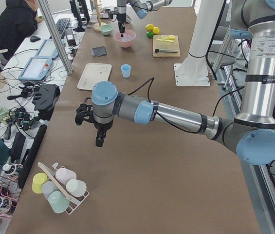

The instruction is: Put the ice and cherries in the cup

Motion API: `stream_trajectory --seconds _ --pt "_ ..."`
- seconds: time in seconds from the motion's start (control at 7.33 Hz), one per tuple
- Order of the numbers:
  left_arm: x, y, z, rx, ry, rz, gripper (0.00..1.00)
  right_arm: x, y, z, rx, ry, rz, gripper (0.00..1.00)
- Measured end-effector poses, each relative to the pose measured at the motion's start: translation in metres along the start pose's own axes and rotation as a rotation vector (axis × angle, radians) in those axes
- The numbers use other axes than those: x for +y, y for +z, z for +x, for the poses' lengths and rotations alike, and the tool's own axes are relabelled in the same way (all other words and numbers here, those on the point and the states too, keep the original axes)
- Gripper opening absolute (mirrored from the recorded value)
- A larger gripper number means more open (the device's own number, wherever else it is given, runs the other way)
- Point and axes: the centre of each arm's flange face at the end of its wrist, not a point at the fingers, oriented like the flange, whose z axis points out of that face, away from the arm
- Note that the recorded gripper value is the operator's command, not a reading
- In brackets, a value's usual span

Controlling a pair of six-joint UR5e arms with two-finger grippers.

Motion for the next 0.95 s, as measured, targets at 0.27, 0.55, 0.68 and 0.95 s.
stream_trajectory --seconds 0.27,0.55,0.68,0.95 --pt "0.000 0.002 -0.002 0.000 -0.003 -0.003 0.98 -0.021 0.027 -0.130 0.000 0.050 0.028 0.00" --pt "-0.002 0.004 -0.004 -0.002 -0.007 -0.007 0.98 -0.020 0.062 -0.227 0.015 0.068 0.043 0.00" --pt "-0.004 0.006 -0.006 -0.002 -0.008 -0.008 0.98 -0.017 0.078 -0.246 0.033 0.067 0.045 0.00" --pt "-0.005 0.007 -0.007 -0.002 -0.007 -0.007 0.98 -0.014 0.094 -0.254 0.050 0.062 0.054 0.00"
